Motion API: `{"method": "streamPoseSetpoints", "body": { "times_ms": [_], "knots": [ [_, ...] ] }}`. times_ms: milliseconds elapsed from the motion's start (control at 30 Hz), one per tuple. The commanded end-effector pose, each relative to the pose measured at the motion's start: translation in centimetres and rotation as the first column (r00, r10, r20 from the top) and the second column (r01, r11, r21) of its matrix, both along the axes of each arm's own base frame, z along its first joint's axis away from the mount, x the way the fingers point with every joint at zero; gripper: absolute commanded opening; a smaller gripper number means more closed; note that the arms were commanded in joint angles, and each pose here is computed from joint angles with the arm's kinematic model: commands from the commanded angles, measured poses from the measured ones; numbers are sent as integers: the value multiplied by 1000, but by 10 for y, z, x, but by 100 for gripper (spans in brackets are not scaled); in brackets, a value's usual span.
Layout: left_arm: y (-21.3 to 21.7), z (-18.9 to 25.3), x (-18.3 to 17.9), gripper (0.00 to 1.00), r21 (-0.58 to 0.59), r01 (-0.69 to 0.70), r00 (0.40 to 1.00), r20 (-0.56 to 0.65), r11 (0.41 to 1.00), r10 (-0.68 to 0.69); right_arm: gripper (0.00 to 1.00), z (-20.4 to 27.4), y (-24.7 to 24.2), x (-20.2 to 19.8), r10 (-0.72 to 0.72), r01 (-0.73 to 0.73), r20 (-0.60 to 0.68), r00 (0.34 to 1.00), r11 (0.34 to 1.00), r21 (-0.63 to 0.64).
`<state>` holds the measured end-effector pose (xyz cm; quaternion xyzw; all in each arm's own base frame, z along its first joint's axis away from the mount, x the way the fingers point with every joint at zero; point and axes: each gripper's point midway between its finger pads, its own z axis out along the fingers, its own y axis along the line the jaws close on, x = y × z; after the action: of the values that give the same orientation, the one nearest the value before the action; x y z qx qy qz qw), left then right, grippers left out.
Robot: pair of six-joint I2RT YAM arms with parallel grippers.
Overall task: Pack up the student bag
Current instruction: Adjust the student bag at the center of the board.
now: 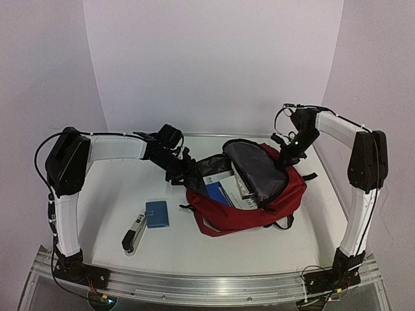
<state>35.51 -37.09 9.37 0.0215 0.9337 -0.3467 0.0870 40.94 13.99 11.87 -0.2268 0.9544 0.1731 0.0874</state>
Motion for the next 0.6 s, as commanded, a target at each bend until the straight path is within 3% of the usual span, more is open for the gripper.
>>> {"method": "streamPoseSetpoints", "body": {
  "times_ms": [0, 67, 200, 300, 467, 567],
  "knots": [
    [-5, 23, 6, 58, -40, -13, 999, 35, 999, 14, 0, 53, 29, -15, 64, -72, 47, 997, 980, 188],
    [-4, 22, 4, 58, -49, -21, 999, 29, 999, 22, 0, 85, 52, -26, 114, -136, 92, 989, 947, 291],
    [-2, 20, 2, 55, -73, -50, 999, 11, 996, 51, 0, 120, 108, -65, 258, -299, 157, 953, 880, 370],
    [-1, 20, 1, 52, -82, -63, 998, 2, 995, 63, 0, 125, 153, -103, 384, -423, 177, 906, 817, 391],
    [7, 18, 0, 52, -81, -109, 994, -13, 991, 108, 1, 116, 200, -128, 470, -512, 205, 859, 764, 392],
    [12, 15, 0, 50, -72, -138, 990, -23, 988, 137, 30, 115, 210, -123, 465, -506, 201, 862, 766, 397]
  ]
}}
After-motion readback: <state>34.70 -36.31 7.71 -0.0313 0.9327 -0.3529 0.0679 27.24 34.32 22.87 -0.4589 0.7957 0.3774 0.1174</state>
